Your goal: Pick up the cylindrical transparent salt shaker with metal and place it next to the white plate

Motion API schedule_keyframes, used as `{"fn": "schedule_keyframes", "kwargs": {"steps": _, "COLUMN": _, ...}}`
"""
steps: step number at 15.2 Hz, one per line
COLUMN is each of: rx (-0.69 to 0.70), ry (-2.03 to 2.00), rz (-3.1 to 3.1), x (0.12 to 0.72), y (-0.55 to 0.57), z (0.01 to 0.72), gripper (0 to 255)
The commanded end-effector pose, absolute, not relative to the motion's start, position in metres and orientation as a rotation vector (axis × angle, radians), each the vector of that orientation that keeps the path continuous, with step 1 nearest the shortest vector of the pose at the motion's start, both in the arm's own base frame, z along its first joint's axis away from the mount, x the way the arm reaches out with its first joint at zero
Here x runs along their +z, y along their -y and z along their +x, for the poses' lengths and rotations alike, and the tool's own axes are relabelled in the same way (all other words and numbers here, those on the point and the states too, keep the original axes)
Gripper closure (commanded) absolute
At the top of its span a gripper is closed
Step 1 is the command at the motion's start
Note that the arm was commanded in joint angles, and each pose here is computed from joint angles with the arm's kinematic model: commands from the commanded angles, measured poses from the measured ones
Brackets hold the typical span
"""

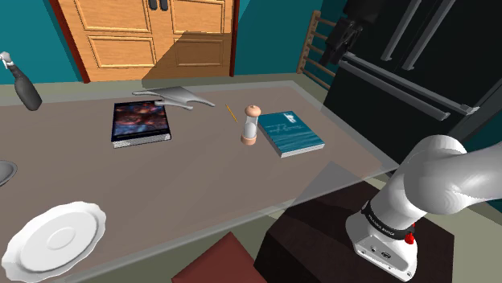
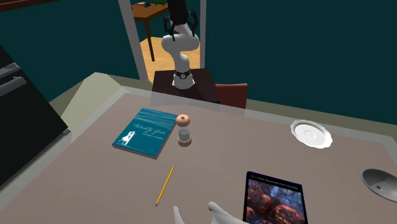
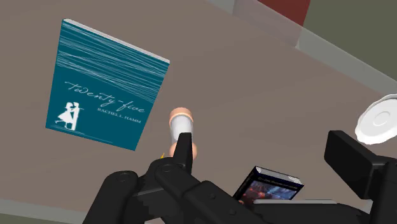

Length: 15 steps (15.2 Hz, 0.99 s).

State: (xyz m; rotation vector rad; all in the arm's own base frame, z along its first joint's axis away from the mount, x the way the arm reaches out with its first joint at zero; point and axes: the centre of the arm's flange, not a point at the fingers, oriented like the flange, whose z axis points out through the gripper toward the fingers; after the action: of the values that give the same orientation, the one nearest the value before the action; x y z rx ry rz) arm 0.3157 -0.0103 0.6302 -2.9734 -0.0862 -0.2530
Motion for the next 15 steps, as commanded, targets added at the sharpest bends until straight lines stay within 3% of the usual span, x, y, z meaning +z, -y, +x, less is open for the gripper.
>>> {"fn": "schedule_keyframes", "kwargs": {"steps": 1, "rx": -0.253, "ry": 0.086, "rz": -2.973, "x": 0.630, "y": 0.010, "z": 0.316, "gripper": 0}}
{"fn": "schedule_keyframes", "kwargs": {"steps": 15, "rx": -0.083, "ry": 0.184, "rz": -3.015, "x": 0.505, "y": 0.028, "z": 0.465, "gripper": 0}}
